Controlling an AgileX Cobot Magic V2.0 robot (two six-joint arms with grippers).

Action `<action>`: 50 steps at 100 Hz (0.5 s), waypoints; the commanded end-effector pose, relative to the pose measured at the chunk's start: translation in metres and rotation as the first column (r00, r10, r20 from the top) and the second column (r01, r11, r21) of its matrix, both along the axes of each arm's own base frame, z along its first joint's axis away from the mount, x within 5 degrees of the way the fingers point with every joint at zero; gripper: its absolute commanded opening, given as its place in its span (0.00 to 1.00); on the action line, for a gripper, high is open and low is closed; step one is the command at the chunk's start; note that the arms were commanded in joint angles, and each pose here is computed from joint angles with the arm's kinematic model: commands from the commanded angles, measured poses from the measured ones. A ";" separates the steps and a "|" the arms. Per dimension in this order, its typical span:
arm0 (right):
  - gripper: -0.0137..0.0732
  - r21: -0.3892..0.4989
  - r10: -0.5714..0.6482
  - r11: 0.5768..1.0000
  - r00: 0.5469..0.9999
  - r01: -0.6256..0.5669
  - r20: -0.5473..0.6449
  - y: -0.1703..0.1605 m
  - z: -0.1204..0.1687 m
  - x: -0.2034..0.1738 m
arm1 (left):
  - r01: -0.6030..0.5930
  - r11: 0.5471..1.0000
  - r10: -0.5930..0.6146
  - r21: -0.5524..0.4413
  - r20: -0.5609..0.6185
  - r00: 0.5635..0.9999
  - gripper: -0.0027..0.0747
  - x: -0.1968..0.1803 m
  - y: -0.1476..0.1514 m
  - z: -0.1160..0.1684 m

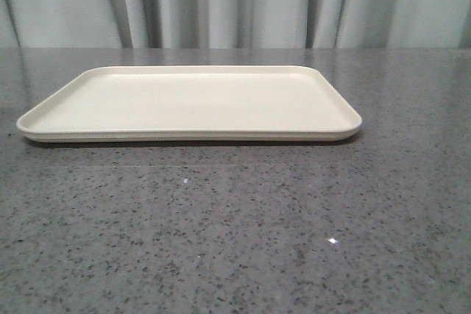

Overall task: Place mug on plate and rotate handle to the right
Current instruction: 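Bring the mug over the tray and descend with the left gripper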

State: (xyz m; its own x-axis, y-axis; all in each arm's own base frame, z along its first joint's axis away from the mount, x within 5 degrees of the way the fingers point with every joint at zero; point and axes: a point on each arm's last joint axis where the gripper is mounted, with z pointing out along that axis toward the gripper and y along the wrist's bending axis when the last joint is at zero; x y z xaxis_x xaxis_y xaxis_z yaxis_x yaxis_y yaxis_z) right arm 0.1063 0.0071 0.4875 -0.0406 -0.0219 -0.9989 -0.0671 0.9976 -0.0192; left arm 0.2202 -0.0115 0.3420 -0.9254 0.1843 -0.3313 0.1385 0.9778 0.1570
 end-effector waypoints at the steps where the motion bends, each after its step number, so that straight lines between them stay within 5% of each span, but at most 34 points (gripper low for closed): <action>1: 0.59 -0.010 -0.003 1.000 0.996 0.004 0.092 0.000 0.013 -0.001 | 0.012 1.000 -0.010 -0.019 0.101 0.995 0.01 0.000 -0.001 0.022; 50: 0.59 -0.010 -0.003 1.000 0.996 0.004 0.092 0.000 0.013 -0.001 | 0.107 0.980 -0.059 -0.166 0.272 0.961 0.01 0.005 -0.016 0.073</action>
